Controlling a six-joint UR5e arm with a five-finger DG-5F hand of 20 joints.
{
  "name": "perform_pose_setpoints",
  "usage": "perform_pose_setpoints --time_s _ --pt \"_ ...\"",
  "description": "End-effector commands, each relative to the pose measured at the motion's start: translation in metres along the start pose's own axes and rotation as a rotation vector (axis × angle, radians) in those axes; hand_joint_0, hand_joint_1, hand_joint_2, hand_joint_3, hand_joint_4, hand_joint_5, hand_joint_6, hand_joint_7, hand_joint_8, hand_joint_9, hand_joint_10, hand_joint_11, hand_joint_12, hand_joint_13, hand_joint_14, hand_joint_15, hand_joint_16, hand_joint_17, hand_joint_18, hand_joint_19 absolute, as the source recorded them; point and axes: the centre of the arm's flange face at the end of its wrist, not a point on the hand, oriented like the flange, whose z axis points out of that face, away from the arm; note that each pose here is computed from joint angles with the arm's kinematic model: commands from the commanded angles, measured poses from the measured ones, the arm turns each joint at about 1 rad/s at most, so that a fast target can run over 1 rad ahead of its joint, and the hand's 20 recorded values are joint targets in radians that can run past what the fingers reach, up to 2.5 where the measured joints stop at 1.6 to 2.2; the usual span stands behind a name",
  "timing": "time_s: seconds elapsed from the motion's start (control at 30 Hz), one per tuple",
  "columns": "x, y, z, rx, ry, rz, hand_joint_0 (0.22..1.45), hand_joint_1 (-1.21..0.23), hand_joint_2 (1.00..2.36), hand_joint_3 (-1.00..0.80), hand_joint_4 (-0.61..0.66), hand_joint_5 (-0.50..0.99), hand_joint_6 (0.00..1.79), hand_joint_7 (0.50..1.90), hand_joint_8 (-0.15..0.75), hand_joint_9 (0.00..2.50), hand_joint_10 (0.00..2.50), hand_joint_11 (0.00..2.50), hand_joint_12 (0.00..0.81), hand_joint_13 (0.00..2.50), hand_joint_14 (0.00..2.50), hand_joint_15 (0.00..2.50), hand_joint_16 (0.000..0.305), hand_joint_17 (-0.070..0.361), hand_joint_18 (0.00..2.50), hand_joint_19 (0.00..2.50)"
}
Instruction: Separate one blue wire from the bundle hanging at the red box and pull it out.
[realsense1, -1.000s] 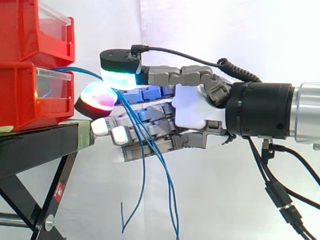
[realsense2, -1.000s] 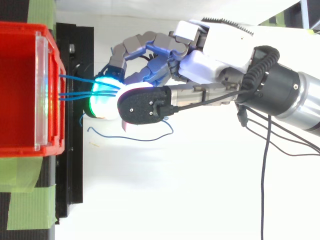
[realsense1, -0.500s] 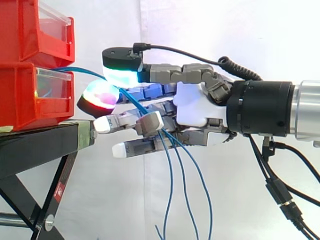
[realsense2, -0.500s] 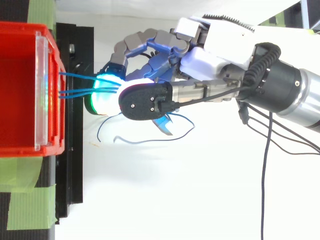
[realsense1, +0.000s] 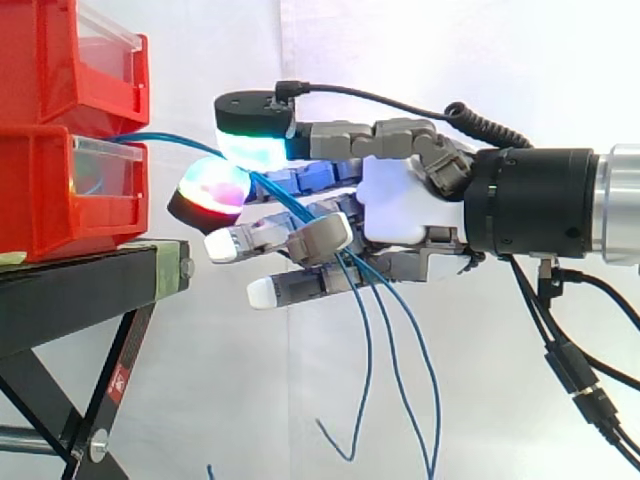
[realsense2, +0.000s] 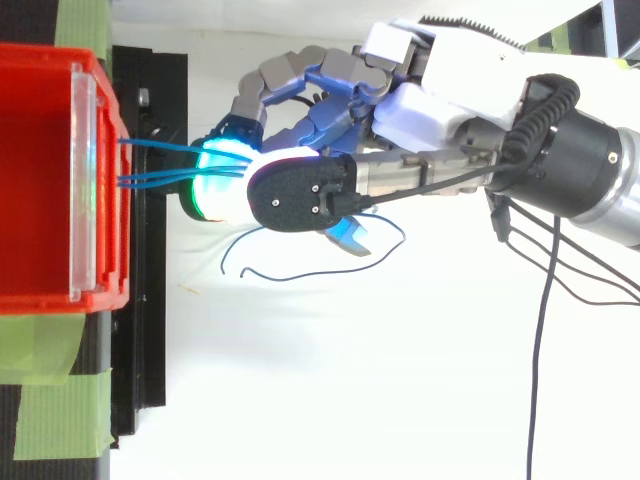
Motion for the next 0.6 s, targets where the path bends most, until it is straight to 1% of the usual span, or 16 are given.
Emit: perform_pose_setpoints --time_s 0.0,0.07,0.13,0.17,0.37,0.43,0.5,0.57 --pt "-0.001 0.000 -0.001 0.007 -0.003 -0.001 0.60 -0.62 1.01 -0.04 0.26 -0.17 0.91 0.89 0.447 0.92 0.01 0.56 0.458 1.65 0.00 1.36 0.065 0.146 0.93 0.41" --pt "-0.004 0.003 -0.002 0.013 -0.006 -0.004 0.60 -0.62 1.01 -0.04 0.26 -0.17 0.91 0.89 0.447 0.92 0.01 0.55 0.458 1.65 0.00 1.36 0.065 0.146 0.93 0.41" --pt "-0.004 0.004 -0.003 0.016 -0.005 -0.008 0.60 -0.63 1.01 -0.04 0.26 -0.17 0.91 0.90 0.446 0.92 0.01 0.57 0.455 1.65 0.00 1.37 0.065 0.146 0.93 0.41" --pt "-0.005 0.007 -0.004 0.018 -0.008 -0.011 0.60 -0.63 1.01 -0.04 0.26 -0.17 0.91 0.91 0.446 0.92 0.01 0.57 0.453 1.64 0.00 1.37 0.065 0.145 0.93 0.41" --pt "-0.008 0.012 -0.006 0.030 -0.009 -0.018 0.61 -0.66 1.01 -0.06 0.25 -0.17 0.90 0.91 0.416 0.90 0.01 0.59 0.415 1.59 0.01 1.39 0.061 0.138 0.89 0.46" --pt "-0.011 0.015 -0.007 0.030 -0.012 -0.018 0.61 -0.67 1.02 -0.07 0.24 -0.17 0.90 0.92 0.410 0.90 0.01 0.58 0.412 1.58 0.01 1.40 0.060 0.136 0.88 0.47" --pt "-0.011 0.015 -0.007 0.031 -0.009 -0.020 0.61 -0.67 1.02 -0.06 0.24 -0.17 0.90 0.92 0.408 0.91 0.01 0.60 0.402 1.58 0.01 1.41 0.060 0.135 0.88 0.48" --pt "-0.012 0.021 -0.008 0.027 -0.010 -0.020 0.61 -0.68 1.02 -0.06 0.23 -0.17 0.90 0.92 0.408 0.92 0.01 0.61 0.397 1.59 0.01 1.42 0.059 0.133 0.88 0.48"
